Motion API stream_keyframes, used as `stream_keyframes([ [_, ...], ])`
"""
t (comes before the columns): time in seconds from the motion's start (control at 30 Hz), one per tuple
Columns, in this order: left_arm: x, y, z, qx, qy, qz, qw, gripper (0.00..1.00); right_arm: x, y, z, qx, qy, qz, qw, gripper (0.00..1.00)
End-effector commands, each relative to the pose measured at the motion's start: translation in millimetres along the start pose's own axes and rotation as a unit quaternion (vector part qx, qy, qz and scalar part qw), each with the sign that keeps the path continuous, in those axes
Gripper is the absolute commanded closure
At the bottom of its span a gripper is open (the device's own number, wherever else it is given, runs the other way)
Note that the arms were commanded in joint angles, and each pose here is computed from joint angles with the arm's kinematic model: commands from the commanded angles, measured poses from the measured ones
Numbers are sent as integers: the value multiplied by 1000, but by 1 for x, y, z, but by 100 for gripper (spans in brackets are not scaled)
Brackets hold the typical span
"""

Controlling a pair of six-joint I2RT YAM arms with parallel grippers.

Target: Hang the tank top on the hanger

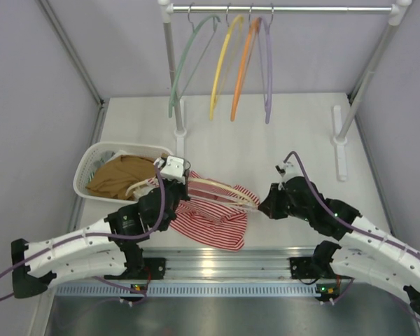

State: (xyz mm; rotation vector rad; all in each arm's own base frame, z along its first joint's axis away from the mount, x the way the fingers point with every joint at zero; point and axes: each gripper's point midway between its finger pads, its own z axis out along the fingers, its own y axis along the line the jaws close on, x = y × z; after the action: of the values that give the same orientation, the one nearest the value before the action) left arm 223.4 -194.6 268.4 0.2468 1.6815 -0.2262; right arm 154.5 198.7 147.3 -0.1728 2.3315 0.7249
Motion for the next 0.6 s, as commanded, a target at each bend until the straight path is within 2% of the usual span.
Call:
stream_keyframes([
  [0.0, -14, 14, -4, -21, -30, -6, 999, 100, -22, 13, -11, -22, -19, -1, 1000, 100],
  [0.2, -11, 7, -4, -3, -31, -9, 999, 100, -30, 16, -15, -23, -23, -3, 999, 100],
  [0.57, -18, 23, -14, -13, -53, -41, 998, 100, -6, 2, 11, -15, 17, 5, 1000, 100],
])
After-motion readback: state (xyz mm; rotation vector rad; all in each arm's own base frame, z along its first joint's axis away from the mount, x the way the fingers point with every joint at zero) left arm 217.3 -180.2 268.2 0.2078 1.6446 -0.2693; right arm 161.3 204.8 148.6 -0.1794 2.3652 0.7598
